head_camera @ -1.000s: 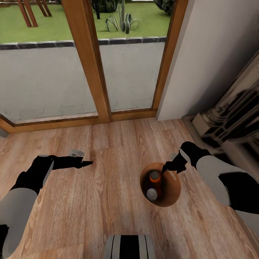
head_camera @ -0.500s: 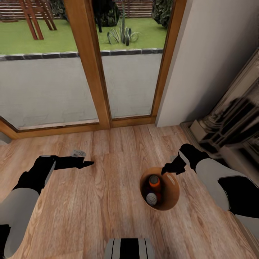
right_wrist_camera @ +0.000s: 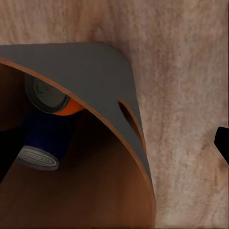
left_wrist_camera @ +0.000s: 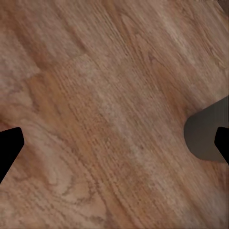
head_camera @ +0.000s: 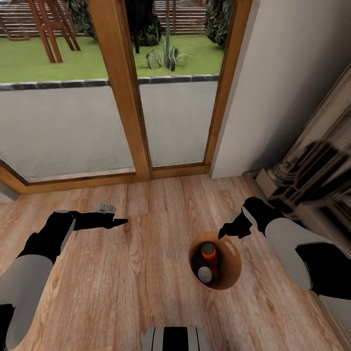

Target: Put the three can of soda from the living room inside the tash can in the kitchen.

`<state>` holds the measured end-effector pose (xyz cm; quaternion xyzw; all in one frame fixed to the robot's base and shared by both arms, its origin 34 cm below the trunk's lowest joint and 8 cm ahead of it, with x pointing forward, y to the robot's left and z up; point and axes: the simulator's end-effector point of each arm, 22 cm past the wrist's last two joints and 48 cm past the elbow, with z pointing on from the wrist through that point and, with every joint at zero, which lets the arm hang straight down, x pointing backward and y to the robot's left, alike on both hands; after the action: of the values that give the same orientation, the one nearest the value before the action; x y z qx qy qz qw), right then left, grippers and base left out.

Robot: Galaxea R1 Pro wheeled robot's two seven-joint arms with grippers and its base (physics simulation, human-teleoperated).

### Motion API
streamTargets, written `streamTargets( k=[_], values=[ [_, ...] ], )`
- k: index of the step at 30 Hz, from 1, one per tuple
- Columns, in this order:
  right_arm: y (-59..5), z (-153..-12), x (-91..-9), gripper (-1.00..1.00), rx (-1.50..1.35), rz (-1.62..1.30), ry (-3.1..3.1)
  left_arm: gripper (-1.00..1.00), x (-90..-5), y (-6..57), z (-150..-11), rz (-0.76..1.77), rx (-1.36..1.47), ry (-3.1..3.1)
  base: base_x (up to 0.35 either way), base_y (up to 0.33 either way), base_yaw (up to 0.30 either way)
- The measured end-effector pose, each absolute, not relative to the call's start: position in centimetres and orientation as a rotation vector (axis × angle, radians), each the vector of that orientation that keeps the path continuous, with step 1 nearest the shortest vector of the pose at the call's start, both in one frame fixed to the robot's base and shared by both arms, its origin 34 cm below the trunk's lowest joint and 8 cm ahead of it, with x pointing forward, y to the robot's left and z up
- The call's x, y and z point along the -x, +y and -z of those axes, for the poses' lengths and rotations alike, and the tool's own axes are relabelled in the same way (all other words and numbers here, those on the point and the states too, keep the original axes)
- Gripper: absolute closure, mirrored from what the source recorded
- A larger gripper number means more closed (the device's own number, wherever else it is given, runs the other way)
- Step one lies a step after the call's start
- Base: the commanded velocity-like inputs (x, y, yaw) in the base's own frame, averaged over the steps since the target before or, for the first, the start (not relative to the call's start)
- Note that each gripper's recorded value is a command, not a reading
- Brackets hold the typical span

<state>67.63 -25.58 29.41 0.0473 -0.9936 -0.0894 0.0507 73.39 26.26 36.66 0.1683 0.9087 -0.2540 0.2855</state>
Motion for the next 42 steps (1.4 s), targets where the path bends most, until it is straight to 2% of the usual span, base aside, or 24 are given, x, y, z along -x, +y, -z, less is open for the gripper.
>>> streamTargets(
  k=[42],
  values=[
    [-24.4, -38.0, -67.6, -1.0, -0.228, 0.288, -3.092, -1.0, -76.3, 25.4, -48.5, 0.676, -0.465, 2.386, 0.0, 0.0, 0.0]
  ],
)
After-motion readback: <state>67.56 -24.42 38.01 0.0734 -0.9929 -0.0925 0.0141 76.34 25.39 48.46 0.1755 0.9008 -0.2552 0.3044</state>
